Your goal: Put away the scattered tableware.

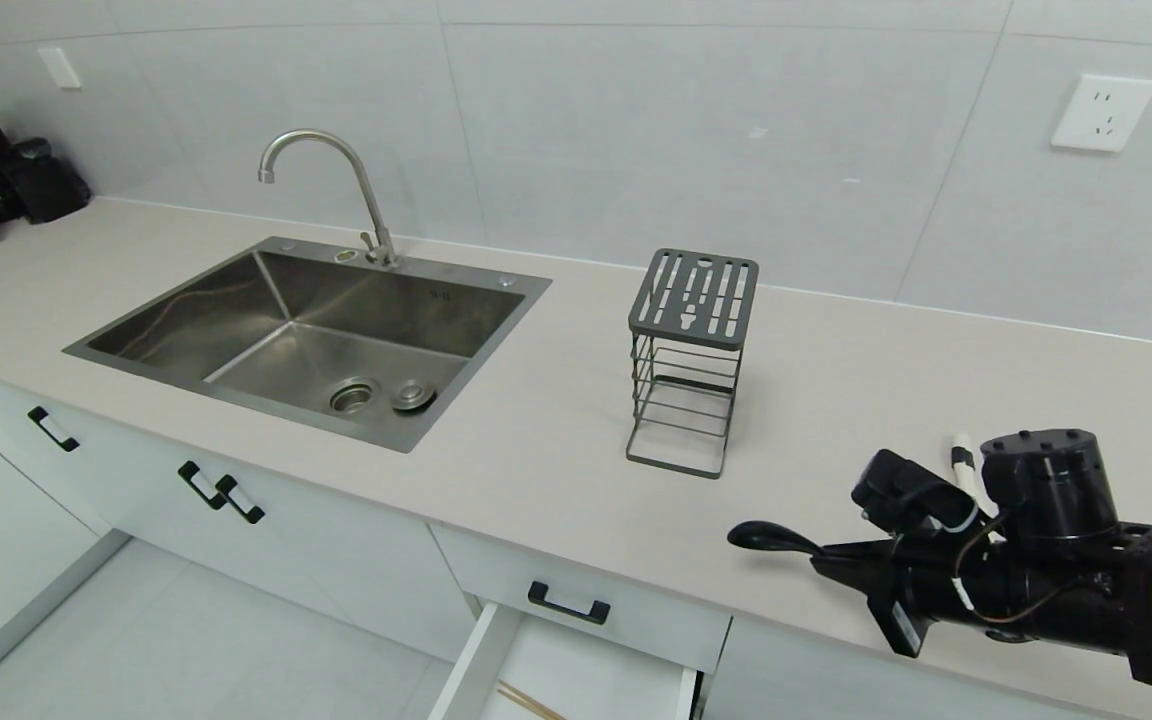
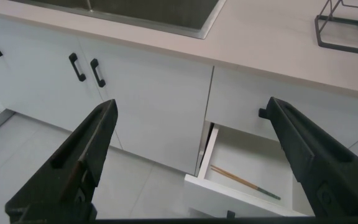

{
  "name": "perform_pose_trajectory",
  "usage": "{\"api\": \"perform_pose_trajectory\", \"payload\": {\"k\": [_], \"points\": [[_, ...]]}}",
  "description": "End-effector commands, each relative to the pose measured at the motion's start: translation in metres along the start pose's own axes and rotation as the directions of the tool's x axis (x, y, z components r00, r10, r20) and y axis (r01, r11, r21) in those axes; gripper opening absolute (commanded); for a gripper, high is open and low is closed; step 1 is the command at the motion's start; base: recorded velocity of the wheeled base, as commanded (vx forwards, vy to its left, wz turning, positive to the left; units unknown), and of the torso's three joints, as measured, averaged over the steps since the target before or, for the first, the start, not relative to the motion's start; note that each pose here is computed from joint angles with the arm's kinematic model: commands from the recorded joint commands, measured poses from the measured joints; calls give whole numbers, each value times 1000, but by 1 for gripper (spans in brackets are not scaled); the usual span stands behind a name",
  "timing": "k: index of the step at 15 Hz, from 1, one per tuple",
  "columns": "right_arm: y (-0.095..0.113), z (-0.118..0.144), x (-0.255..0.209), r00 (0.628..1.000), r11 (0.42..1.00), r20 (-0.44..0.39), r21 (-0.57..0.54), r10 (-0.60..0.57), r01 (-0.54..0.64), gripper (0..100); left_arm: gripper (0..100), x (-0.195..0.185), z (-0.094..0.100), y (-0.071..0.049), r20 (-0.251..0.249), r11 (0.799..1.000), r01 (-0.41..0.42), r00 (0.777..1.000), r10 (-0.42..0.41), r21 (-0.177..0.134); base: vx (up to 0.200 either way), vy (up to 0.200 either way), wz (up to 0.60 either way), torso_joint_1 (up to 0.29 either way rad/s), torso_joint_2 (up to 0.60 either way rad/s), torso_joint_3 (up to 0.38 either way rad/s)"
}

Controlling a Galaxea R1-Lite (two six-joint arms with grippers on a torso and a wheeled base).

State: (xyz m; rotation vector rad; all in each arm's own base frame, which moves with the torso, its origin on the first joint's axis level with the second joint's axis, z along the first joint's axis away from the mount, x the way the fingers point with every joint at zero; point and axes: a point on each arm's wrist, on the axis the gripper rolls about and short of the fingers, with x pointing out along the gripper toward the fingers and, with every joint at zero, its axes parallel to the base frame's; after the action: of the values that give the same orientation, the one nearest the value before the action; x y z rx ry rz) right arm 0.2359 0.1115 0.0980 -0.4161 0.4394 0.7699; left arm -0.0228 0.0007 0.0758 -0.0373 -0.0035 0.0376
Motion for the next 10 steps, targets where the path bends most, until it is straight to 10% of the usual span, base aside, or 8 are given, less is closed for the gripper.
{"api": "perform_pose_trajectory", "payload": {"k": [1,10], "points": [[16,-4,-20,1000,1000,10,-18,25,-24,0,100,0,0,0,0,1000,-1,1000,1,-1,0,0,0,0,0,0],[43,17,-29,991,990,87,-103,104,-95,0,100,0,0,0,0,1000,-1,1000,1,0,0,0,0,0,0,0]]}}
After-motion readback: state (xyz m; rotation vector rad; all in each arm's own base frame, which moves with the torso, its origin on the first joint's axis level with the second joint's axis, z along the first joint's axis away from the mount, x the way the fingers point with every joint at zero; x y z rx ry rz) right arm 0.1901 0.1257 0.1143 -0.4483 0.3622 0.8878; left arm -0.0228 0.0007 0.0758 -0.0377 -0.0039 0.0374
